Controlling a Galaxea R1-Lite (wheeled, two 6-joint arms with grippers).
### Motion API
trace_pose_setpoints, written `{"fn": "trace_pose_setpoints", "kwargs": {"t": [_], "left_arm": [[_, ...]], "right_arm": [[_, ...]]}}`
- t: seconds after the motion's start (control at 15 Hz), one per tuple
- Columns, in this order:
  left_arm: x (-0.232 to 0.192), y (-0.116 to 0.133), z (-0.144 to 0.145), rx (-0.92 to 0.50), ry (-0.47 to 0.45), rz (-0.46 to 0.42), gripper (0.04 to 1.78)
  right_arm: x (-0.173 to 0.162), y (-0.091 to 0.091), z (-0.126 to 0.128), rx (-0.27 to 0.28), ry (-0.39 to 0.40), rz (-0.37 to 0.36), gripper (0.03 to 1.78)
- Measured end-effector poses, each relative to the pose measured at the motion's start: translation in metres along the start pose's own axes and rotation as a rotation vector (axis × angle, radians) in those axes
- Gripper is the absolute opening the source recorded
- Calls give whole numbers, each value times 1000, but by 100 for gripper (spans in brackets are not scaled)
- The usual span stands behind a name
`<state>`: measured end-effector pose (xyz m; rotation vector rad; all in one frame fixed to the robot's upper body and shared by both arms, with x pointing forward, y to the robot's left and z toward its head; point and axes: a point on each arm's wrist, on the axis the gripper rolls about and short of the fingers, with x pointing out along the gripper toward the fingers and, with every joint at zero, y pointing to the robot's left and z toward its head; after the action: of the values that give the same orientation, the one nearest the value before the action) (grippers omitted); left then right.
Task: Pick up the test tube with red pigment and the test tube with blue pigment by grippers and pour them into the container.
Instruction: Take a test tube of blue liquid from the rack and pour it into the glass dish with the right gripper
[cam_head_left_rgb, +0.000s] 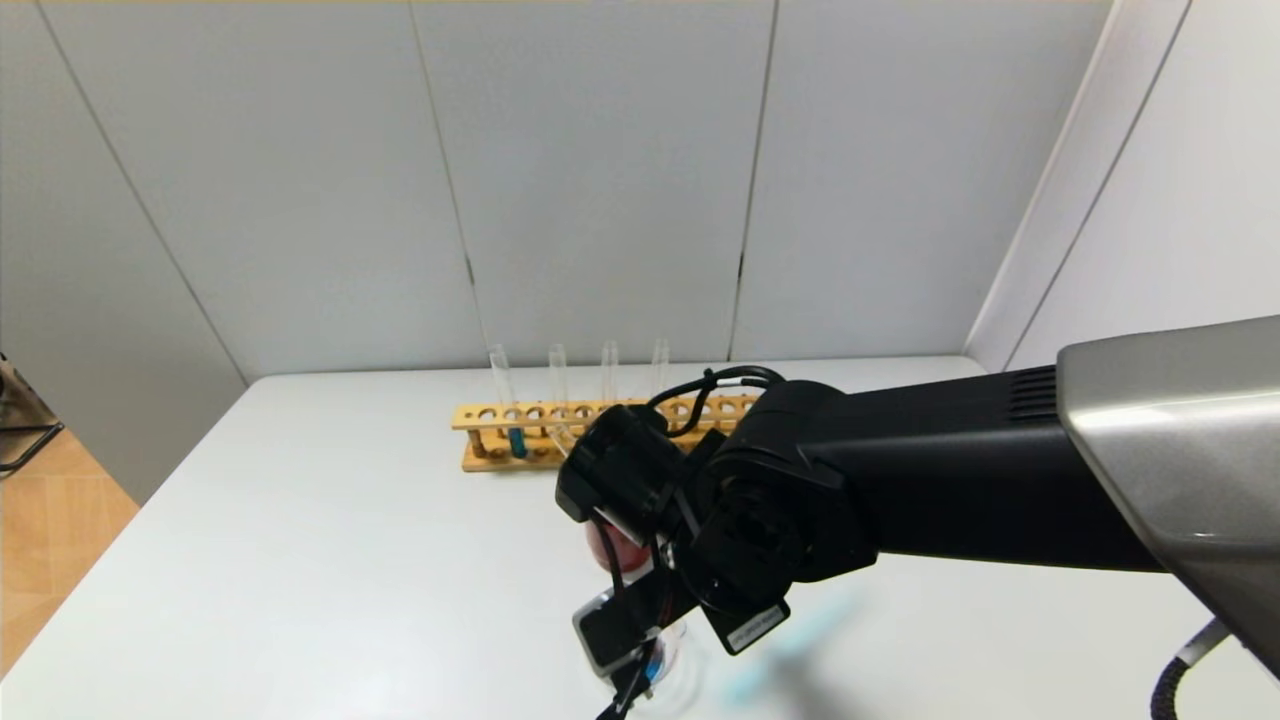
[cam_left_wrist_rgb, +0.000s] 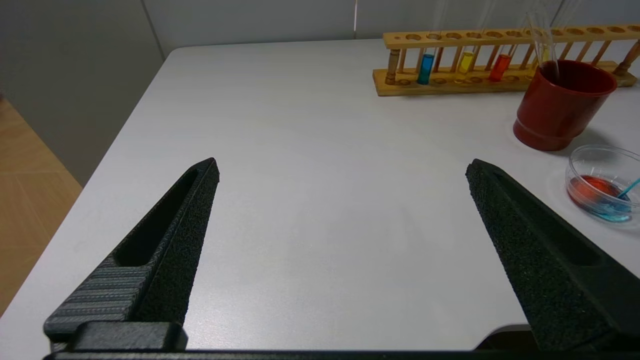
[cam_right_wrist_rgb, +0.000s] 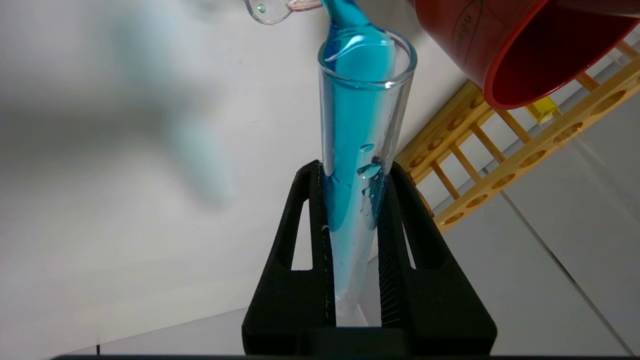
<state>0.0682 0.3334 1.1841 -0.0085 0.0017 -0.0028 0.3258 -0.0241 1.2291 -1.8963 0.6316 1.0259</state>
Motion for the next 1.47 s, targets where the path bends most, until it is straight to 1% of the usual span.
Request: {"fn": "trace_pose_setpoints", "kwargs": {"t": [0.27, 0.53, 0.8, 1.13, 1.33, 1.47], "left_arm": [[0, 0, 0, 0, 0, 0, 175], [0, 0, 0, 0, 0, 0, 175], [0, 0, 0, 1, 0, 0, 175], [0, 0, 0, 0, 0, 0, 175], [0, 0, 0, 0, 0, 0, 175], [0, 0, 0, 0, 0, 0, 175]], "right_arm": [[1, -6, 1, -10, 35, 8, 33], [4, -14, 2, -7, 43, 13, 33], [3, -15, 2, -28, 58, 50, 33], [4, -18, 4, -30, 60, 52, 33], [4, -23, 5, -29, 63, 48, 33], [4, -24, 7, -43, 94, 49, 33]]}}
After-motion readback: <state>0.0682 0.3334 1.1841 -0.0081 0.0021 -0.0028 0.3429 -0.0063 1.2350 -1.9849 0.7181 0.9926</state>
